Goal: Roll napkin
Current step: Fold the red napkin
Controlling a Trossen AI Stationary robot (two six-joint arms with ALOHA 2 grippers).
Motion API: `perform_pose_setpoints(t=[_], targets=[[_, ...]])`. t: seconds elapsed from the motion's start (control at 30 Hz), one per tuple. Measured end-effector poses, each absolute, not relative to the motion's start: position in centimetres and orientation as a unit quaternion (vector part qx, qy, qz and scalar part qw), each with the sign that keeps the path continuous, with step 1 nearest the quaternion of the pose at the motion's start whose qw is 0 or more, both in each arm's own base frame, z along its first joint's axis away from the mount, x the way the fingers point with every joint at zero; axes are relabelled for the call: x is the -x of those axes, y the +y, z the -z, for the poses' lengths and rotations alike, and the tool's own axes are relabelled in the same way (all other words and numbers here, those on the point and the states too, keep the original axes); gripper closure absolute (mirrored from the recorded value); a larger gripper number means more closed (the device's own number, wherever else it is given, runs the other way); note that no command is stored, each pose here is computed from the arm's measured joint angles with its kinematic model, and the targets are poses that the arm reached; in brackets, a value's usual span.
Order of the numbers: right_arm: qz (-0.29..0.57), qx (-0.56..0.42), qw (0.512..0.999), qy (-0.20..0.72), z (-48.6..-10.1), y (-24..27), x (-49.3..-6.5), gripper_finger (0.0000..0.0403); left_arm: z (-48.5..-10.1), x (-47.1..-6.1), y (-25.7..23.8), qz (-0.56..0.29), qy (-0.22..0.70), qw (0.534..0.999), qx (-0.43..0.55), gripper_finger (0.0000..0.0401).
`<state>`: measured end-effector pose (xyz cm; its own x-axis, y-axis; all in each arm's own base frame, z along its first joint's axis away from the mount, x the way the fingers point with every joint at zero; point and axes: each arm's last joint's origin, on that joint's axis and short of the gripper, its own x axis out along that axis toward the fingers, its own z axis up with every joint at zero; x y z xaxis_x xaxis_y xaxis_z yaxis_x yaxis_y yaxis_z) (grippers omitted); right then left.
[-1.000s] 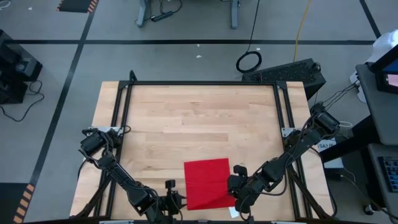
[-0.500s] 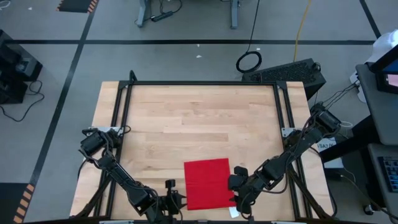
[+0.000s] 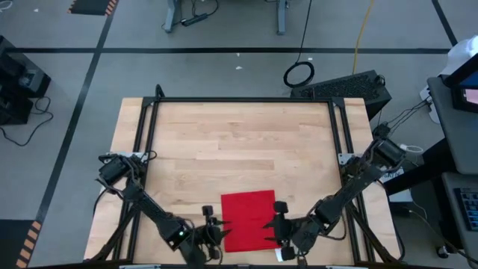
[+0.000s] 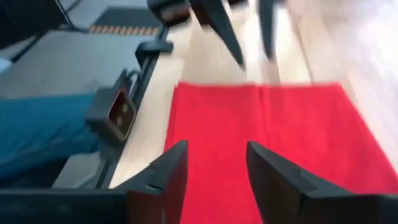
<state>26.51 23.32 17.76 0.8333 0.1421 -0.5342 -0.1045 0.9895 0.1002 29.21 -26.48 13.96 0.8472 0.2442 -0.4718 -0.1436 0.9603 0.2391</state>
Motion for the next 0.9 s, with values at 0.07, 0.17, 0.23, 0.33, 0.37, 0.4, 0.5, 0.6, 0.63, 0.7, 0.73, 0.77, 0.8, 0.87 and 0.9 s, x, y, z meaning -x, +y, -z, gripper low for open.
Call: perform_pose_setpoints(t=[0.07, 0.17, 0.23, 0.33, 0.37, 0.4, 0.5, 0.6, 0.63, 0.7, 0.73, 0.77, 0.8, 0.87, 0.9], targets=[[-0.059, -0.010, 0.965, 0.256, -16.2, 23.0, -27.2, 0.0271, -13.4, -29.9, -25.5, -0.092, 0.244, 0.961, -0.093, 0.0274], [-0.048, 0.009, 0.970, 0.239, -13.4, 21.6, -28.1, 0.0305, -12.4, -30.6, -23.6, -0.082, 0.234, 0.967, -0.058, 0.0274], [-0.036, 0.004, 0.975, 0.221, -12.0, 20.4, -28.7, 0.0329, -11.4, -30.5, -22.3, -0.087, 0.238, 0.966, -0.051, 0.0274], [-0.022, -0.001, 0.980, 0.197, -9.9, 18.8, -29.2, 0.0361, -10.0, -30.0, -20.7, -0.107, 0.251, 0.961, -0.030, 0.0274], [-0.019, -0.003, 0.981, 0.193, -9.1, 18.3, -29.2, 0.0369, -9.5, -29.7, -20.2, -0.109, 0.261, 0.959, -0.019, 0.0274], [-0.019, -0.009, 0.982, 0.187, -8.5, 17.9, -29.3, 0.0378, -8.9, -29.4, -19.7, -0.110, 0.273, 0.955, -0.011, 0.0274], [-0.006, -0.027, 0.982, 0.189, -6.8, 16.9, -29.4, 0.0397, -7.9, -28.6, -18.8, -0.122, 0.288, 0.950, 0.014, 0.0274], [0.009, -0.048, 0.980, 0.193, -5.6, 16.2, -29.7, 0.0400, -7.8, -28.2, -18.3, -0.127, 0.291, 0.948, 0.012, 0.0274], [0.011, -0.054, 0.980, 0.189, -5.6, 16.0, -29.8, 0.0398, -7.9, -28.1, -18.2, -0.126, 0.292, 0.948, 0.006, 0.0274], [0.015, -0.056, 0.982, 0.182, -5.8, 15.7, -30.0, 0.0395, -8.4, -28.1, -18.0, -0.118, 0.296, 0.948, -0.008, 0.0274], [0.016, -0.051, 0.983, 0.177, -6.4, 15.5, -30.1, 0.0395, -8.8, -28.1, -17.8, -0.114, 0.295, 0.948, -0.016, 0.0274], [0.014, -0.046, 0.985, 0.166, -7.2, 15.5, -30.2, 0.0395, -9.5, -28.1, -17.8, -0.109, 0.291, 0.950, -0.022, 0.0274], [0.012, -0.040, 0.988, 0.152, -8.3, 15.4, -30.4, 0.0395, -10.5, -28.0, -17.8, -0.104, 0.285, 0.952, -0.027, 0.0274], [0.009, -0.022, 0.991, 0.131, -10.5, 15.2, -30.5, 0.0397, -12.7, -27.9, -17.6, -0.099, 0.269, 0.958, -0.030, 0.0274], [0.010, -0.007, 0.991, 0.131, -11.4, 15.0, -30.5, 0.0397, -13.7, -27.8, -17.4, -0.102, 0.262, 0.959, -0.036, 0.0274]])
